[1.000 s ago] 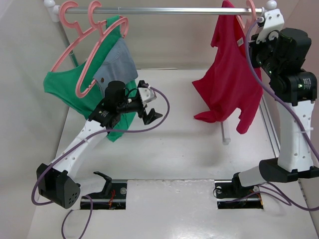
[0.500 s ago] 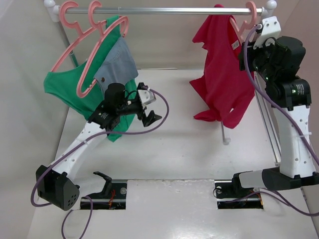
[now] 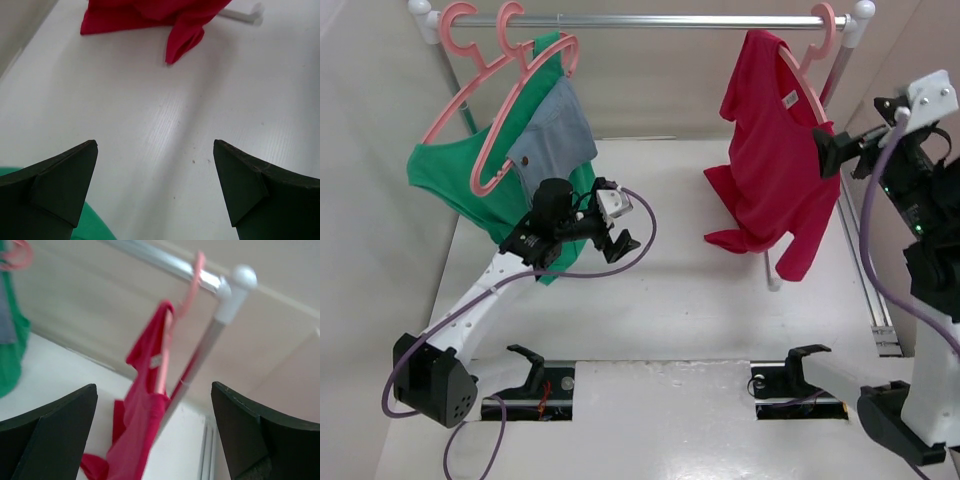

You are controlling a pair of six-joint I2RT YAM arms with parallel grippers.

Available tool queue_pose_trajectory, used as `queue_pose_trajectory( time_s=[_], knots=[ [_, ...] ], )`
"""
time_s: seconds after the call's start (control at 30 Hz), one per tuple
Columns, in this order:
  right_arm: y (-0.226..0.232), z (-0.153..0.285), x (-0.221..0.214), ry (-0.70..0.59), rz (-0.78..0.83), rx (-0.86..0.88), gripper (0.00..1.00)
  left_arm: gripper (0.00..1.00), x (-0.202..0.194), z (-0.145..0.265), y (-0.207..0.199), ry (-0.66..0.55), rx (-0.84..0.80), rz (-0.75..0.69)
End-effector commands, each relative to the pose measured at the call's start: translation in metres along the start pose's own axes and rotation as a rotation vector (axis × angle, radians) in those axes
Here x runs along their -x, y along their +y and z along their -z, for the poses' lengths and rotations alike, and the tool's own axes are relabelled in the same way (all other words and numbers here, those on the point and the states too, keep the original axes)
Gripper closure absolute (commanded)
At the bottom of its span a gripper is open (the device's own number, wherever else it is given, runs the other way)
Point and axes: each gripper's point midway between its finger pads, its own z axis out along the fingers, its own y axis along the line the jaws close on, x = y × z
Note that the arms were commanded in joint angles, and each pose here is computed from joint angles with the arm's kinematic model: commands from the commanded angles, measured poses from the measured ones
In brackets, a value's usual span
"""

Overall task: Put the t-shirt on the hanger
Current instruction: Hang the hanger with tshirt onto the clothesline

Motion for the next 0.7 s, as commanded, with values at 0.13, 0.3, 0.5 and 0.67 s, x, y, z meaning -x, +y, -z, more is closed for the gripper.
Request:
queue_pose_trajectory(
  time_s=[0.13, 0.3, 0.5, 0.67],
  knots=[
    [0.093, -0.002, 0.011, -0.199, 0.062, 0.477, 0.0, 0.0, -0.052, 0.014, 0.013, 0.078, 0.23, 0.115],
    [0.157, -0.023, -0.099, 0.098, -0.046, 0.568, 0.0, 0.0, -0.101, 0.031, 0.014, 0.16, 0.378, 0.165],
    [0.217, -0.036, -0.209, 0.338, -0.207, 0.498, 0.0, 0.0, -0.133, 0.049, 0.011, 0.17, 0.502, 0.197],
    [0.221, -0.036, -0.291, 0.484, -0.275, 0.3, 0.0, 0.0, -0.14, 0.054, 0.01, 0.154, 0.527, 0.164]
  ],
)
